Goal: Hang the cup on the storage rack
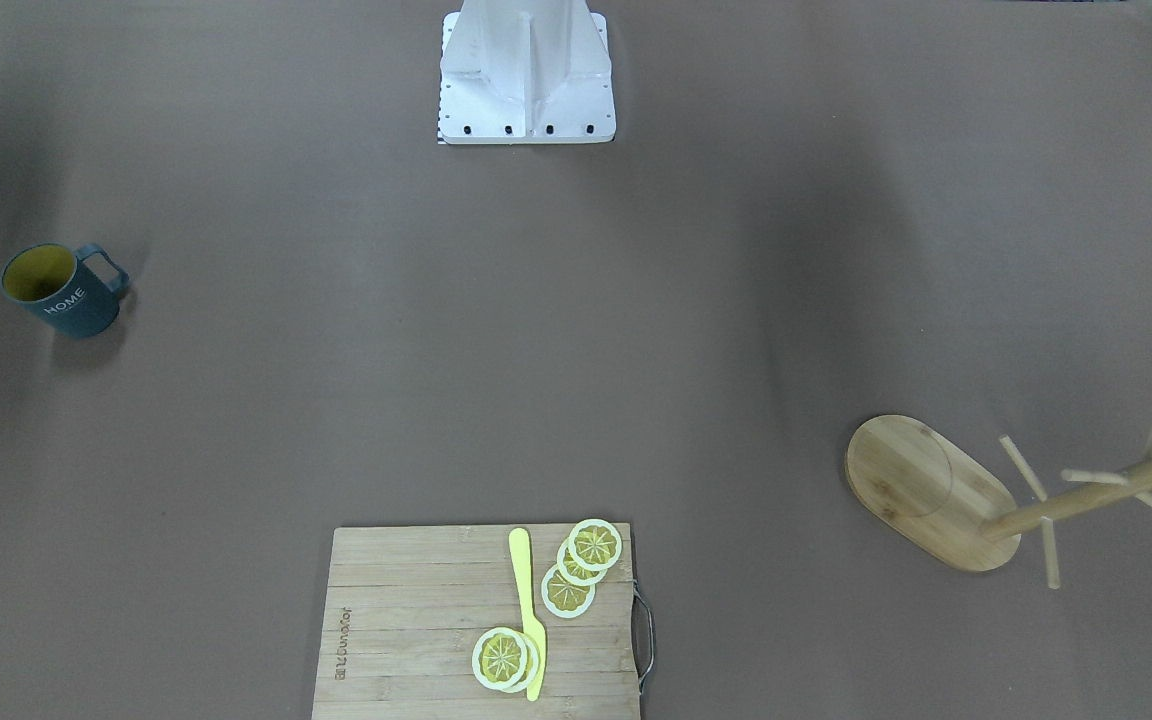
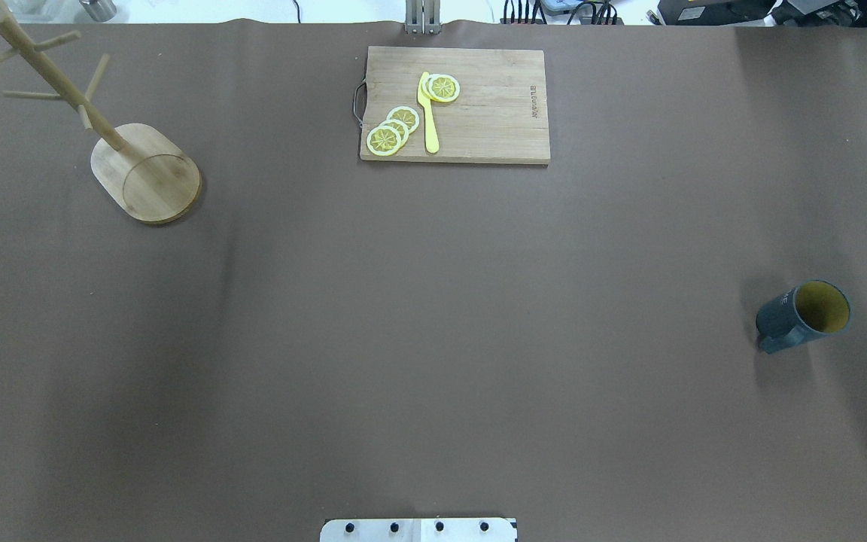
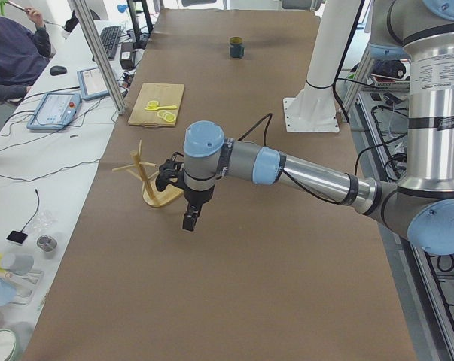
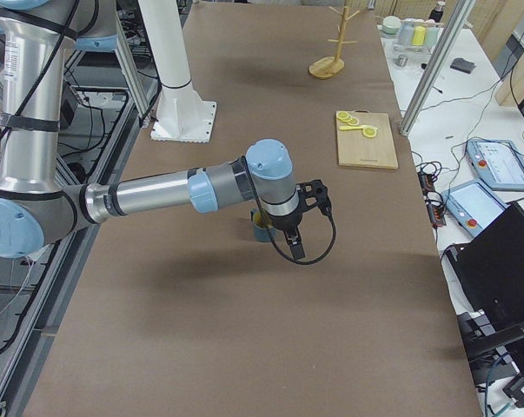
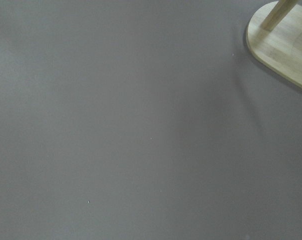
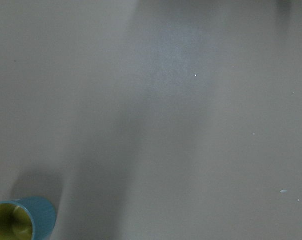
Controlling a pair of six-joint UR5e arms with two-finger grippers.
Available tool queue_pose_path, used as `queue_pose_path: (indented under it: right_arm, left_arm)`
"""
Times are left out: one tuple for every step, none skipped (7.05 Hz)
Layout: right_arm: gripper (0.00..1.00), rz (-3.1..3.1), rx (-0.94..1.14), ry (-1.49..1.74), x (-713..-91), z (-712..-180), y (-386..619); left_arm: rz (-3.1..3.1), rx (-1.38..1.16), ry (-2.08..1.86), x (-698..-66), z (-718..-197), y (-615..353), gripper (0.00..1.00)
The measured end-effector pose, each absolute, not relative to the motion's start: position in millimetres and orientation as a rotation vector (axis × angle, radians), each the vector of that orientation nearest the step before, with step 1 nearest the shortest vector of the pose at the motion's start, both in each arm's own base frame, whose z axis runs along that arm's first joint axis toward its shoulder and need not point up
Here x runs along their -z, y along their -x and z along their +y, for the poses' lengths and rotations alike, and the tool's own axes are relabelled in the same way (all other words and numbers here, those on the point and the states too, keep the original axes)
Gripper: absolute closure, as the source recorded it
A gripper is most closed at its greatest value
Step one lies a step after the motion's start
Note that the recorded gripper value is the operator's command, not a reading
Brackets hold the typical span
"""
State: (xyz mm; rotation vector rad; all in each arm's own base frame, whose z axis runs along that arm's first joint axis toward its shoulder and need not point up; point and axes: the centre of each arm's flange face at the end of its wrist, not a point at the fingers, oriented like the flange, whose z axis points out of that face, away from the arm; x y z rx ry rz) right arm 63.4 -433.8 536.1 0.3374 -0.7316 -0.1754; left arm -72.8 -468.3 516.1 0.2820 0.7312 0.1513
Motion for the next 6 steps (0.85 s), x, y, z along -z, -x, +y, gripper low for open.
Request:
queue_pose_path:
  right_arm:
    - [0.0, -0.758, 0.183, -0.337, -539.8, -431.6, -61.4]
    - [0.0, -0.77, 0.194, -0.349, -545.5, -428.2, -59.8]
    - [0.0, -0.776, 0.198, -0.364, -551.3, -425.6, -56.2]
    - [0.0, -0.793, 0.191, -0.362, -550.6, -426.7, -40.6]
    - [0.0, -0.811, 0.193, -0.335, -548.1, -429.5, -12.9]
    - [0.0, -0.822, 0.213, -0.3, -545.7, -431.4, 19.3]
  left_arm:
    - [0.725, -0.173, -0.34, -509.9, -482.0, 73.0, 0.01]
    - [0.723, -0.19, -0.38, -509.8, -491.0, 73.2, 0.01]
    - [0.721, -0.204, -0.405, -509.2, -494.1, 73.4, 0.01]
    - [0.718, -0.215, -0.426, -508.3, -494.9, 73.4, 0.01]
    - [0.715, -0.223, -0.446, -508.0, -494.9, 73.4, 0.01]
    - [0.715, -0.225, -0.454, -508.6, -494.1, 73.3, 0.01]
